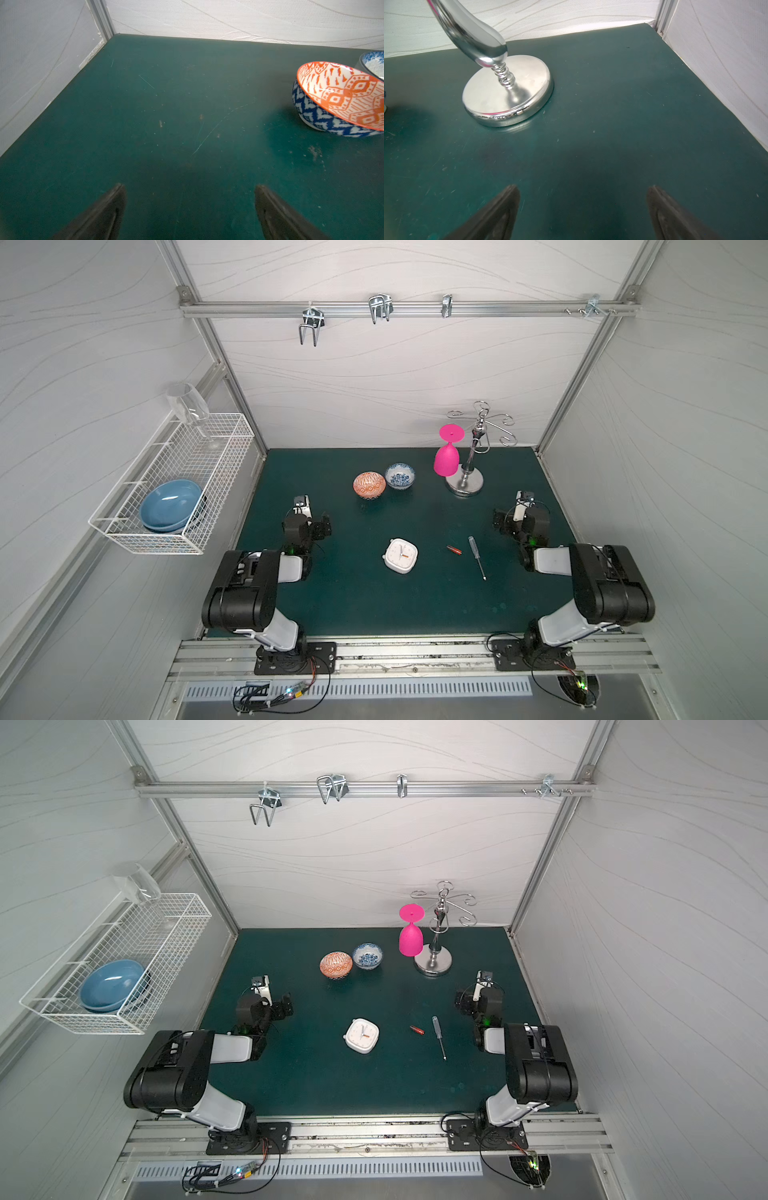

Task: Remove the battery from the alarm
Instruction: Reset both arms

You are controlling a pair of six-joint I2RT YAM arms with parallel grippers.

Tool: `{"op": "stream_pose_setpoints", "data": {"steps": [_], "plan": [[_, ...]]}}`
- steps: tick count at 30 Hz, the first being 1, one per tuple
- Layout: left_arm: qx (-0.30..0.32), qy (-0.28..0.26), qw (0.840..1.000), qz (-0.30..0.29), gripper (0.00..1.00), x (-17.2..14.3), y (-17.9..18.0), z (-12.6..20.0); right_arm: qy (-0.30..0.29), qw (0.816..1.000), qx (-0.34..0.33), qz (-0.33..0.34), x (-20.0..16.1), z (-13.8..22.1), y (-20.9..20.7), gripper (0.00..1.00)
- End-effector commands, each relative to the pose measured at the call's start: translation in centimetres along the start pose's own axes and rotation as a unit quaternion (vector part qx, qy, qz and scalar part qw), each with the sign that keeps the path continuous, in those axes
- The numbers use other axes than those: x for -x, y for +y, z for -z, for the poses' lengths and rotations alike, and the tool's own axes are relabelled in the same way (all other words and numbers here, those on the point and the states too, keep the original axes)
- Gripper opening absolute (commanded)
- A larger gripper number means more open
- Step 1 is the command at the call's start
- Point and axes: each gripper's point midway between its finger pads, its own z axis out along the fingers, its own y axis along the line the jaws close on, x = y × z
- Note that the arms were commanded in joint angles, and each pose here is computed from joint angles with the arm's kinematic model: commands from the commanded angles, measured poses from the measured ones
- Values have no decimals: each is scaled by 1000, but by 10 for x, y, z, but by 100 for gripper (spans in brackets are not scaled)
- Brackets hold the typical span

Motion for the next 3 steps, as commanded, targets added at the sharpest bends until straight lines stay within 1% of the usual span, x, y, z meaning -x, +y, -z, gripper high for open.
{"op": "stream_pose_setpoints", "data": {"steps": [1,3], "plan": [[-7,-28,1000,7,100,21,-3,-3,-7,1000,3,2,5,0,0,99],[-7,-29,1000,6,100,21,-3,-2,-7,1000,2,2,5,0,0,99]]}}
